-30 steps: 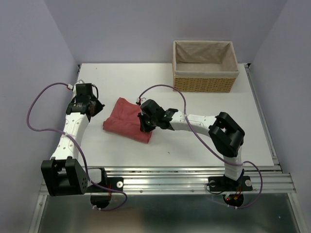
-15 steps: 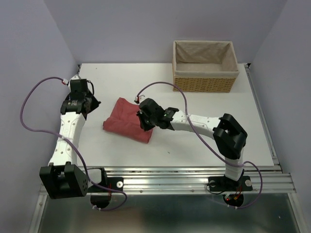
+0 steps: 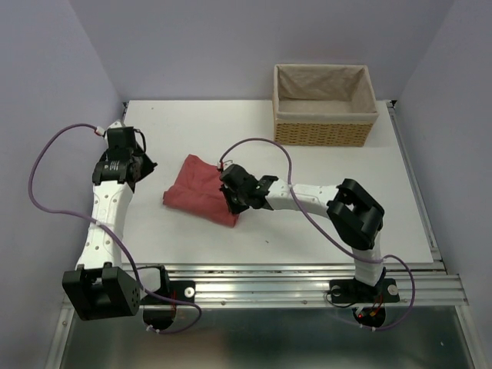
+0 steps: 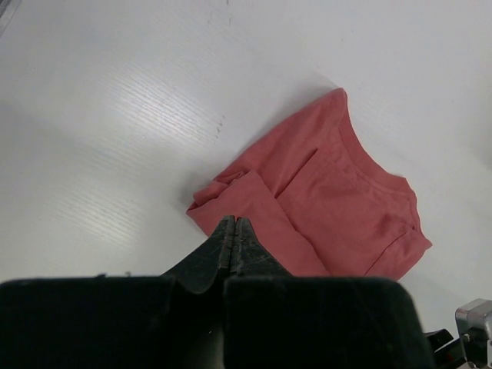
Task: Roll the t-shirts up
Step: Roll the T-shirt to the center of the board.
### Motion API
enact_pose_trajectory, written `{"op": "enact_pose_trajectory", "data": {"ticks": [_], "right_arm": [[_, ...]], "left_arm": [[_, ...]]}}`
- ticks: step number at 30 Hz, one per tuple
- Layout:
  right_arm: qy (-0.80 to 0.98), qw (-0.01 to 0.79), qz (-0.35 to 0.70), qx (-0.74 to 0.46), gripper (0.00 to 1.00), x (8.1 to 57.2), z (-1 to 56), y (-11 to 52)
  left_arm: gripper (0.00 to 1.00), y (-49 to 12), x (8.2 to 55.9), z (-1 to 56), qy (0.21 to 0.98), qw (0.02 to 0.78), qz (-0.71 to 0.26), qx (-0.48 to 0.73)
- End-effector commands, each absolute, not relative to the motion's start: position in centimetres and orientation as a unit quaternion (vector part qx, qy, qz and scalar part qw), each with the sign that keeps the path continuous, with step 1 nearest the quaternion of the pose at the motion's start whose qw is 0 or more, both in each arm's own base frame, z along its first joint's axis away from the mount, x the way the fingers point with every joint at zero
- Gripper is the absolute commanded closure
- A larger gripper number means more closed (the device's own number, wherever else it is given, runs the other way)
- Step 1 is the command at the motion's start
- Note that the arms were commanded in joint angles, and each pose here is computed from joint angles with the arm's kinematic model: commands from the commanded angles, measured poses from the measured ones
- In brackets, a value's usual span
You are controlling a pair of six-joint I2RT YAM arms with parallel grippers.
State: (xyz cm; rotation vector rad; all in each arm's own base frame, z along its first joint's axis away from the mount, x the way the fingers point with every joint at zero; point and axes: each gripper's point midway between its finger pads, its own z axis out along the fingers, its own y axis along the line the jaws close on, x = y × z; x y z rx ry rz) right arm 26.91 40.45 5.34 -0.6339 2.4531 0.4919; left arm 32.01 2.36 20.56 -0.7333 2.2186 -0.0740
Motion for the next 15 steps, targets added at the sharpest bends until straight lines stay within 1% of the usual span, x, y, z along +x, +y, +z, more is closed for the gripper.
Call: {"op": "enact_pose_trajectory", "data": {"ticks": [1, 3, 5, 6, 7, 9, 10, 12, 13, 15], "right_arm": [[0.885, 0.343, 0.194, -0.248, 0.91, 27.6, 11.8, 42.0], [0.871, 0.361, 0.197, -0.271, 0.84, 27.1, 13.9, 42.8], [0.860, 0.374, 0.191, -0.289, 0.80, 26.6, 14.8, 43.3], [0.855, 0.381, 0.186, -0.298, 0.78, 26.5, 15.1, 43.5], [0.843, 0.392, 0.174, -0.325, 0.72, 25.8, 15.4, 44.1], [0.833, 0.399, 0.154, -0.352, 0.66, 24.9, 14.6, 44.7], [0.827, 0.401, 0.147, -0.366, 0.57, 24.5, 14.3, 44.9], [0.808, 0.417, 0.116, -0.401, 0.43, 23.9, 13.4, 44.7], [0.799, 0.426, 0.103, -0.412, 0.35, 23.6, 13.1, 44.6], [0.778, 0.442, 0.062, -0.442, 0.31, 23.2, 11.9, 44.2]], "left_arm": [[0.96, 3.0, 31.8, 24.4, 0.851, 0.437, -0.033, -0.289], [0.96, 3.1, 31.9, 24.9, 0.852, 0.438, -0.030, -0.286], [0.96, 3.3, 31.9, 25.0, 0.852, 0.437, -0.026, -0.287], [0.96, 3.5, 31.8, 25.0, 0.852, 0.436, -0.022, -0.289], [0.96, 3.5, 31.8, 25.1, 0.851, 0.437, -0.023, -0.291], [0.96, 3.8, 31.8, 25.2, 0.847, 0.440, -0.025, -0.297], [0.96, 4.1, 31.8, 25.2, 0.846, 0.439, -0.024, -0.300], [0.96, 4.7, 31.8, 25.4, 0.844, 0.441, -0.024, -0.304], [0.96, 4.8, 31.8, 25.5, 0.844, 0.441, -0.023, -0.304], [0.95, 5.0, 31.8, 25.4, 0.845, 0.440, -0.022, -0.303]]}}
